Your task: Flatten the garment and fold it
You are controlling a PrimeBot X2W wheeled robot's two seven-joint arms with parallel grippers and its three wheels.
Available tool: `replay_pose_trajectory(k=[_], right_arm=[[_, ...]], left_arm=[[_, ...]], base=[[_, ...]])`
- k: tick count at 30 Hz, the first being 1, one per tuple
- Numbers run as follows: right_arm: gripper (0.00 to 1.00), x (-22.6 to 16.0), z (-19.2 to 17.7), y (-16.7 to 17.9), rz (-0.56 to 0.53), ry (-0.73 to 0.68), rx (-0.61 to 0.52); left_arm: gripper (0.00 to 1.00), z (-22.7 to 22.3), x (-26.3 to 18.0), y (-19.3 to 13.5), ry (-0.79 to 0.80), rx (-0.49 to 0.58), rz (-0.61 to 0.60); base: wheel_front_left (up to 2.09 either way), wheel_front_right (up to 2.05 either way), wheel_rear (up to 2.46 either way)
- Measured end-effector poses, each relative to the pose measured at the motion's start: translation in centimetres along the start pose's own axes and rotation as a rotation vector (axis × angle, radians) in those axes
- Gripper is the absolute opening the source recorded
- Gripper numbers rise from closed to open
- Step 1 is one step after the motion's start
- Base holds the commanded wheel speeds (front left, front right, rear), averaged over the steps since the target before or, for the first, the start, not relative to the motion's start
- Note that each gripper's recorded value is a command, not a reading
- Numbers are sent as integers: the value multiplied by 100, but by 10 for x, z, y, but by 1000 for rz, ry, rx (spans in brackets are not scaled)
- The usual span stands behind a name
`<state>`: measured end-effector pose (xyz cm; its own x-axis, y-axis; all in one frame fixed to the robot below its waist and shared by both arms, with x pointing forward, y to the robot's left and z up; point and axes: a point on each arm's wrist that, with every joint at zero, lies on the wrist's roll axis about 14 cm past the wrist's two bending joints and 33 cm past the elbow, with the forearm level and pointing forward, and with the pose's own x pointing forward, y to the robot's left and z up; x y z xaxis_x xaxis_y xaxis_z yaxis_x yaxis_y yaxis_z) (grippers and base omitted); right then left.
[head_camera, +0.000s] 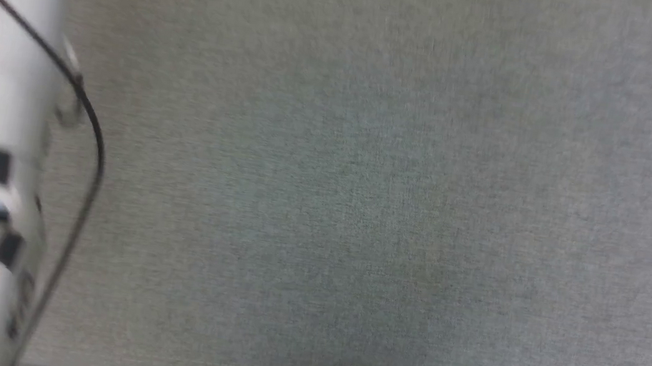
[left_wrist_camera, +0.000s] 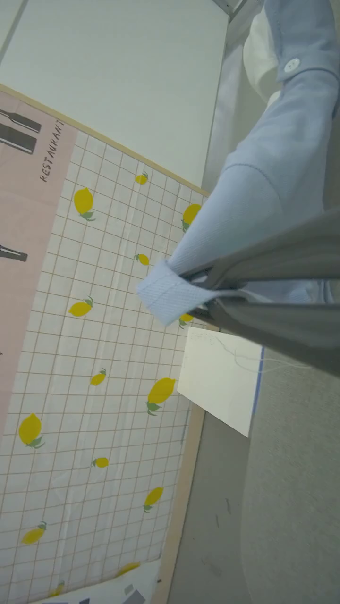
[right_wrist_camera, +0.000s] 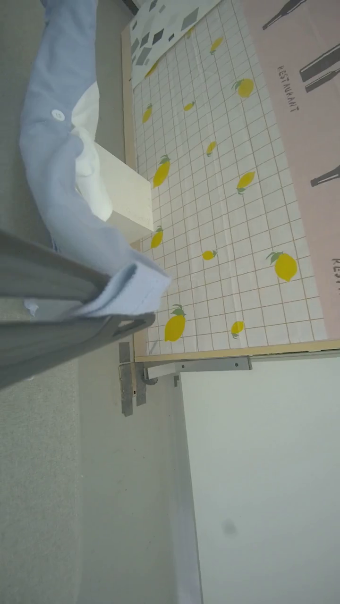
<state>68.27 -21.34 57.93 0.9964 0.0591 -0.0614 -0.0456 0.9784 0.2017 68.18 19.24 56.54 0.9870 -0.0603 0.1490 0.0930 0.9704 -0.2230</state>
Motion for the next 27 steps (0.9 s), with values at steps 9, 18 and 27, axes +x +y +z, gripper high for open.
replay_pose_trajectory(k=[9, 18, 27], right_arm=[[0, -113, -95, -9, 0, 198, 131], [0, -237, -141, -31, -87, 290, 211], [0, -317, -160, -47, -145, 404, 150]], left_arm=[[0, -58, -130, 16, 187, -121, 103], [0, -106, -280, 31, 411, -192, 191], [0, -121, -366, 36, 564, -252, 280]], base=[[0, 0, 0], [0, 0, 0], [0, 0, 0]])
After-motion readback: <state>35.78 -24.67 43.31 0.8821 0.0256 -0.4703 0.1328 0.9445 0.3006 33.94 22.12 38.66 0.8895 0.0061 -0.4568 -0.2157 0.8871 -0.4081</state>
